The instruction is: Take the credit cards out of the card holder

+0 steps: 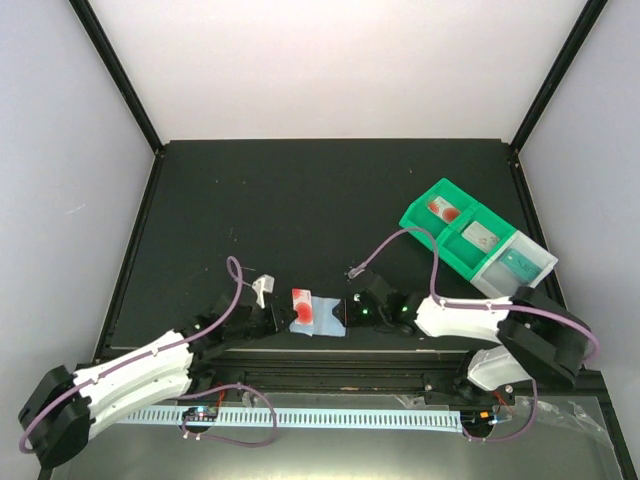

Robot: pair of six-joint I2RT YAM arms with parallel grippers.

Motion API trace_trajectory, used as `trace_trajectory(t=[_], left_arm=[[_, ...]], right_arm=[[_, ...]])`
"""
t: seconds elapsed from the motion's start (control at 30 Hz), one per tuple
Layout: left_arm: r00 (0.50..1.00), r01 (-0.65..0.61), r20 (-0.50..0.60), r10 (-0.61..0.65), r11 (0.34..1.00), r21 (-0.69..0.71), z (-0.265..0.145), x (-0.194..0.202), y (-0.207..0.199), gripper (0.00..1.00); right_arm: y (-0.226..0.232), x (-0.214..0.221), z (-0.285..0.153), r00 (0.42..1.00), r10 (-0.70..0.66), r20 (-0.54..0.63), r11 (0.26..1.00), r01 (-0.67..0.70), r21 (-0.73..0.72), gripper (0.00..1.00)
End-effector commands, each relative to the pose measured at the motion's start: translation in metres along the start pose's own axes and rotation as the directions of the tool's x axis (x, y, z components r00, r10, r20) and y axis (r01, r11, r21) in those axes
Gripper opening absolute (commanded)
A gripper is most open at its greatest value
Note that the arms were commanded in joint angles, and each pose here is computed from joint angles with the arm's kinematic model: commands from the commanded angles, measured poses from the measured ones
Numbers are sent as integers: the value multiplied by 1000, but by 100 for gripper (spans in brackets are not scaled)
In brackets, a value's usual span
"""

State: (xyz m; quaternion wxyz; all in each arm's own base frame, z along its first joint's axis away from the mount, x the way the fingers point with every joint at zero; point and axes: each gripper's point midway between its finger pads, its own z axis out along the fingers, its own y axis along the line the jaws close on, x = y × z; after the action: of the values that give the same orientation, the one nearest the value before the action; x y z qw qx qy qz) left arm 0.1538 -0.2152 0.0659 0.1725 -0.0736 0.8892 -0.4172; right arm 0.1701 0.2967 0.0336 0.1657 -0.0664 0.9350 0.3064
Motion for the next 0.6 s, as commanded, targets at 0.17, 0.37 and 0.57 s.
trace_trajectory(t=[0.17, 0.37, 0.57], left_arm=[[986, -21, 169, -8, 986, 165, -37, -25, -37, 2], [972, -44, 233, -34, 945, 324, -58, -36, -70, 2], [974, -64, 224, -35, 906, 418, -69, -36, -93, 2]], right_arm=[[78, -28, -62, 990, -23, 141, 932, 73, -355, 29], [114, -30, -85, 991, 71, 113, 823, 6, -568, 41], [126, -39, -90, 989, 112, 95, 809, -35, -587, 49]])
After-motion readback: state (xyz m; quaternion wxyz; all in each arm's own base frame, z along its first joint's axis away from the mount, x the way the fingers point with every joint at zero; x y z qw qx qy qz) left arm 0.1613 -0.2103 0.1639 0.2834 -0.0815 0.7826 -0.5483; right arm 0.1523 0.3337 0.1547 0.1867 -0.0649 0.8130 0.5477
